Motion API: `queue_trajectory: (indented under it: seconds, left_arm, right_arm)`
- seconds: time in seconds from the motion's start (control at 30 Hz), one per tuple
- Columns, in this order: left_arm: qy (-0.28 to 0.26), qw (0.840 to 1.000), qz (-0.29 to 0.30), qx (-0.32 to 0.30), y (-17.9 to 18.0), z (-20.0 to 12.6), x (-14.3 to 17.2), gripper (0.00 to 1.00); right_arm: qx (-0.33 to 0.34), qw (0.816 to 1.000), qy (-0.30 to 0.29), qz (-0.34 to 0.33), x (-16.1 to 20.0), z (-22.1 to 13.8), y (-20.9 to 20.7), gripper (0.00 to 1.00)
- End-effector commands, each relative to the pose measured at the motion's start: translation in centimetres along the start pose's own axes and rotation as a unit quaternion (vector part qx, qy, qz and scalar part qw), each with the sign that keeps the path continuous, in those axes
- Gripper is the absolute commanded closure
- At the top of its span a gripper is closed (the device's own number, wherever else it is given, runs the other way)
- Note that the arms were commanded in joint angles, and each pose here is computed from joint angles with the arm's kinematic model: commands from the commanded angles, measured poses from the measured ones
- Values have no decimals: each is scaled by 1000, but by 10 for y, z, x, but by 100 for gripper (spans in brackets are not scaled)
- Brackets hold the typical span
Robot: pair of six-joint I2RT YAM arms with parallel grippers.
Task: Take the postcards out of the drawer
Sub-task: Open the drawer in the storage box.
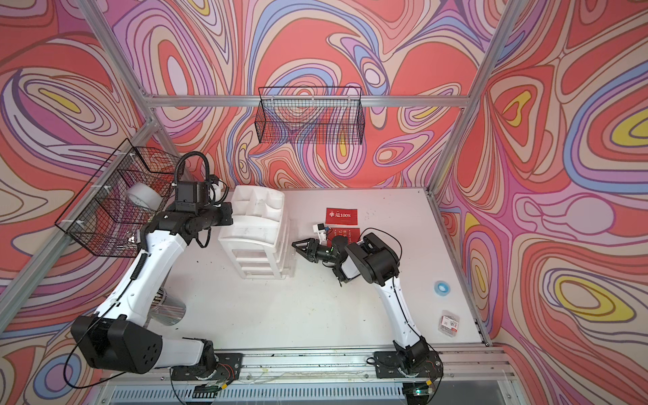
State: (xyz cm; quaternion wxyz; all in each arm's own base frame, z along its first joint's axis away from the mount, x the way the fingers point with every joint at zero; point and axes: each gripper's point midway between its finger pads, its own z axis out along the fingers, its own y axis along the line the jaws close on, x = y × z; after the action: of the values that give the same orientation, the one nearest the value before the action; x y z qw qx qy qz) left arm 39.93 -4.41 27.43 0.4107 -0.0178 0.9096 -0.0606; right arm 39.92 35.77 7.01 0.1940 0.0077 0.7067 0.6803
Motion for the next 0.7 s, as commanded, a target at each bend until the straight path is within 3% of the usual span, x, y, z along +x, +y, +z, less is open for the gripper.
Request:
queue_trajectory:
  seconds: [0.0, 0.67]
  left_arm:
    - [78, 996, 7, -35, 16, 15, 38, 100]
    - [78, 996, 6, -34, 16, 14, 38, 100]
  right_arm:
    - [0, 1000, -6, -24, -9, -1, 16, 46]
    - [65, 998, -10, -26, -10, -1, 2, 52]
